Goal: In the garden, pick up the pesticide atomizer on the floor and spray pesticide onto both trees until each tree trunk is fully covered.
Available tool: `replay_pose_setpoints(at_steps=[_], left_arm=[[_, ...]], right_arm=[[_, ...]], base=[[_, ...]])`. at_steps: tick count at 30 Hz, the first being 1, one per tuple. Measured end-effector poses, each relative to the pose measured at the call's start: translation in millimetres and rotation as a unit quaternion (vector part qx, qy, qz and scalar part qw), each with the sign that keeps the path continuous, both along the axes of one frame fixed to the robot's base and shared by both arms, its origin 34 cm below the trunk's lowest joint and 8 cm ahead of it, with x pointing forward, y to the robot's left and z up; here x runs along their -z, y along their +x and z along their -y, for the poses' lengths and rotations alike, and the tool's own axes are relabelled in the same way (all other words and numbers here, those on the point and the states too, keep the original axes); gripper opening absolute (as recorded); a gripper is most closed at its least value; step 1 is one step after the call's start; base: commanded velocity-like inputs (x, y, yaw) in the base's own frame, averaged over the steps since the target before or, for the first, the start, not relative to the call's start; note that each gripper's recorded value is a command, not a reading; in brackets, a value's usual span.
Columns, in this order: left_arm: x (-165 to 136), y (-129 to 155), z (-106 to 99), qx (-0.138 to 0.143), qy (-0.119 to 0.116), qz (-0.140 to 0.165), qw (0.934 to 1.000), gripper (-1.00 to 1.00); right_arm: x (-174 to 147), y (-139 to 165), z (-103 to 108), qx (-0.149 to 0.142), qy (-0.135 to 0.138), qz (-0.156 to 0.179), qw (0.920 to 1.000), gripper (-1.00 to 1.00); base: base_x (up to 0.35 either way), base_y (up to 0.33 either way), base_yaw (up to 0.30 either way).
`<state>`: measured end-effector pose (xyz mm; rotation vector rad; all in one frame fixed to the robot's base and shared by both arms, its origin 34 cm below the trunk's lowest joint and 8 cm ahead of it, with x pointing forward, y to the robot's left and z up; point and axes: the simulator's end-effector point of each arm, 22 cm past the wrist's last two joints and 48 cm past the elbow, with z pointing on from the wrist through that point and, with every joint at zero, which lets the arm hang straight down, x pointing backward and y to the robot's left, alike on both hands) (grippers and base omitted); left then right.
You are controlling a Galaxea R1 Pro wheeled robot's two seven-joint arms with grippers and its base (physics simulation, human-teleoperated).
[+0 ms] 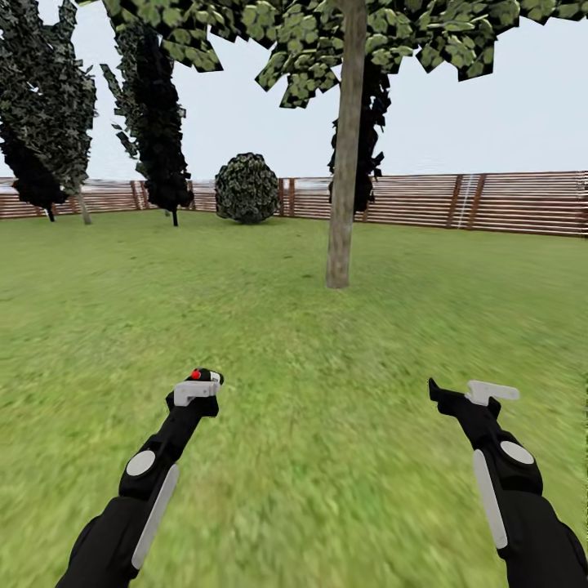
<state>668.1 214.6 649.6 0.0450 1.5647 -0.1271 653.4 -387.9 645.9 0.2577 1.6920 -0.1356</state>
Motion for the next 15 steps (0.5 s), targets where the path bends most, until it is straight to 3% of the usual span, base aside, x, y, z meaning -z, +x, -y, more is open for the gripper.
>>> replay_pose_setpoints(at_steps=[15], left_arm=[[-1.6,-0.5,0.2,0.000,0.000,0.001,1.0000,-1.00]], right_arm=[[-1.3,-0.2,-0.8,-0.001,0.000,0.001,1.0000,1.00]], base=[[0.329,0.000,-0.028]])
